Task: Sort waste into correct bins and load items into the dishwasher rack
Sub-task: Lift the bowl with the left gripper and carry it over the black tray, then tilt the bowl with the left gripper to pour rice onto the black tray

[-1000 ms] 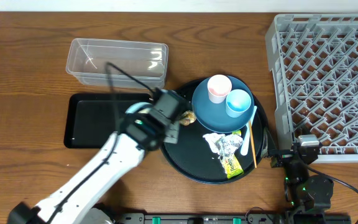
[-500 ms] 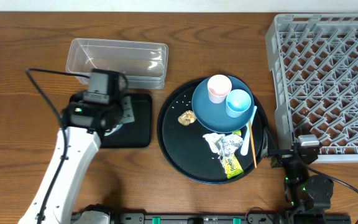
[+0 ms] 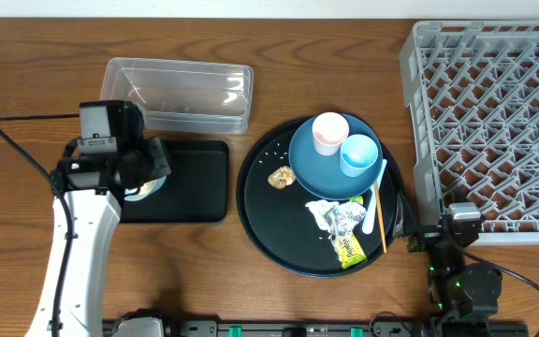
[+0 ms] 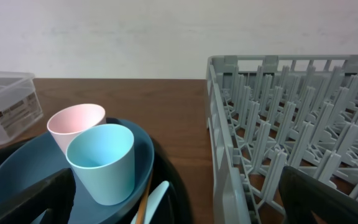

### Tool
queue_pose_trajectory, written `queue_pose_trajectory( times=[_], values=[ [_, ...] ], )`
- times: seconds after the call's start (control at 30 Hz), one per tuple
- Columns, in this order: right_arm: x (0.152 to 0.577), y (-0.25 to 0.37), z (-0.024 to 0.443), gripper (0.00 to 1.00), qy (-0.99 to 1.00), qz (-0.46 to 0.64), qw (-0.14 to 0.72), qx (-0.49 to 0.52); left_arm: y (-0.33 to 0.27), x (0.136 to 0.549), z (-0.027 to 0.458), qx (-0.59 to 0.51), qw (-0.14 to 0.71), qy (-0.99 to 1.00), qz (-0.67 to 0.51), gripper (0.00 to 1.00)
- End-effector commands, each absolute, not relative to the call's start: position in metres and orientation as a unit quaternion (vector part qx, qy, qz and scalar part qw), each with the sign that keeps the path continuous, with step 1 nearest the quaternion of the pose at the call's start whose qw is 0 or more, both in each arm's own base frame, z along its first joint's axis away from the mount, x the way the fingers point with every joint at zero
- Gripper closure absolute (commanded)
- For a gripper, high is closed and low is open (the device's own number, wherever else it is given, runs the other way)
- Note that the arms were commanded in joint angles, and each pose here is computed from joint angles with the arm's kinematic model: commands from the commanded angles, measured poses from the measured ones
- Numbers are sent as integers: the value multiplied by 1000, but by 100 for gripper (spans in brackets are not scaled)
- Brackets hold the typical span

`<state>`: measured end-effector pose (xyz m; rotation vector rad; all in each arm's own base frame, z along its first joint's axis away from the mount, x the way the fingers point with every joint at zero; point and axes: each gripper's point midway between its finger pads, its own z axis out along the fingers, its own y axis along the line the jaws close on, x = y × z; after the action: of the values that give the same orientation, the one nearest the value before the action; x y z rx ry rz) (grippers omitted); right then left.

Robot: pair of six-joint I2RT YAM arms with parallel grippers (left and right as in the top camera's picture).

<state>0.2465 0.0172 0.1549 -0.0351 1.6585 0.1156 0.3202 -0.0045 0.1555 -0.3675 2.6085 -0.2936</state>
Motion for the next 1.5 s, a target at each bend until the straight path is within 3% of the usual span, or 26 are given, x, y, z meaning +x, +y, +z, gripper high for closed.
queue_pose_trajectory(
  times=[0.0,0.6,0.93,1.47],
  values=[
    [247,14,153,1,739,43,672,-14,-18,324,164,-112,253,948,-159,94],
    [247,14,153,1,739,43,673,-14,-37,329,164,-71,243,926,-279,94],
    [247,14,153,1,739,43,673,-14,-16,322,175,-82,266,892,-355,94],
    [247,14,153,1,739,43,673,-14,3,317,150,-111,304,817,-477,94]
  ],
)
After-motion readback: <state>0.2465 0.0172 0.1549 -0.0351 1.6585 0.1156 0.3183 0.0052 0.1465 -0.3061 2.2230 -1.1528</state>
